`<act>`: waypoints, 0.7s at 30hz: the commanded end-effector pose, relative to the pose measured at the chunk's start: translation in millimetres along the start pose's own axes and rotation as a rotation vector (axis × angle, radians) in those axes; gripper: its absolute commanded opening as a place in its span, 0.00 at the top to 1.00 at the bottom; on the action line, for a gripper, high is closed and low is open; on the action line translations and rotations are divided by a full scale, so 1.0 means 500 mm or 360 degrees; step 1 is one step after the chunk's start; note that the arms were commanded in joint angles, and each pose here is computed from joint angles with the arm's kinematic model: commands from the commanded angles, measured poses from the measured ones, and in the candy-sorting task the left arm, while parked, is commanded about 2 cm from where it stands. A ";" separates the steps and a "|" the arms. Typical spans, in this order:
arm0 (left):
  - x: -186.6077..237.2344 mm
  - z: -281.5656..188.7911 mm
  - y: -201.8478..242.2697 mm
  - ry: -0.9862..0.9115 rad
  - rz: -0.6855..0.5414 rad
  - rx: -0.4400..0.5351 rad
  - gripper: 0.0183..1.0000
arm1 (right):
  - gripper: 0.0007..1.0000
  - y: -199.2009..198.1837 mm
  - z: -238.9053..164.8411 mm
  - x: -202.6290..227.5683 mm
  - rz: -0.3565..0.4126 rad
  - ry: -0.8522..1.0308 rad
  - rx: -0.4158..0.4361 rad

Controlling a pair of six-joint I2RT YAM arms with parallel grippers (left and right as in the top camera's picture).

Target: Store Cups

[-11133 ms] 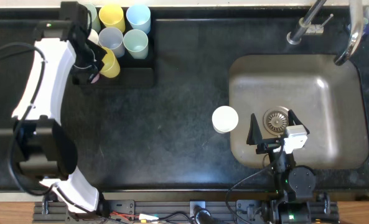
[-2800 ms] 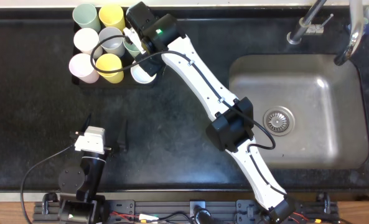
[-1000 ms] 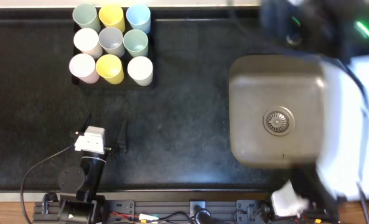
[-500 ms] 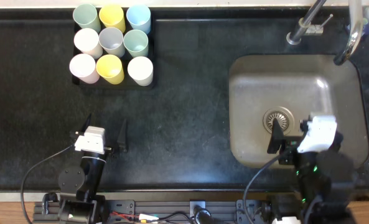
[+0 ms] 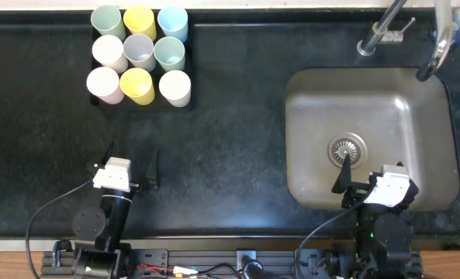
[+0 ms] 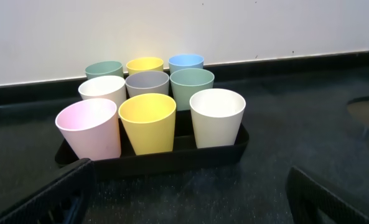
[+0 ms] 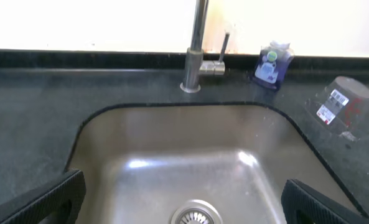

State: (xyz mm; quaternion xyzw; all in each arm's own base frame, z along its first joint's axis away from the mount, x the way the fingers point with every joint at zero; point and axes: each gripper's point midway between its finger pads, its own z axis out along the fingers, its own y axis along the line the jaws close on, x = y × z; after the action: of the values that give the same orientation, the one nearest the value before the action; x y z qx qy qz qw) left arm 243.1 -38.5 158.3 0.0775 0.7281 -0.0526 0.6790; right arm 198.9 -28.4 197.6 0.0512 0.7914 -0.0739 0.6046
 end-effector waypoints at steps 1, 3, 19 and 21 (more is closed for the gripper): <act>-0.001 -0.001 0.001 -0.0007 0.0028 -0.0003 0.00 | 0.00 0.000 -0.003 -0.008 0.0009 -0.0045 0.0001; -0.001 -0.001 0.001 -0.0007 0.0028 -0.0003 0.00 | 0.00 0.002 0.004 0.005 0.0002 -0.0020 0.0000; -0.001 -0.001 0.001 -0.0007 0.0028 -0.0003 0.00 | 0.00 0.025 0.094 0.013 0.0113 -0.0441 -0.0004; -0.001 -0.001 0.001 -0.0007 0.0028 -0.0003 0.00 | 0.00 0.025 0.094 0.013 0.0112 -0.0440 -0.0004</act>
State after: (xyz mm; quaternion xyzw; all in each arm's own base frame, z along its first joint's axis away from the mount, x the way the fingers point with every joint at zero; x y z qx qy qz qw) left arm 243.1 -38.5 158.3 0.0775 0.7281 -0.0526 0.6790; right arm 243.8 -25.2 177.7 0.0666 0.7045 -0.0598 0.7040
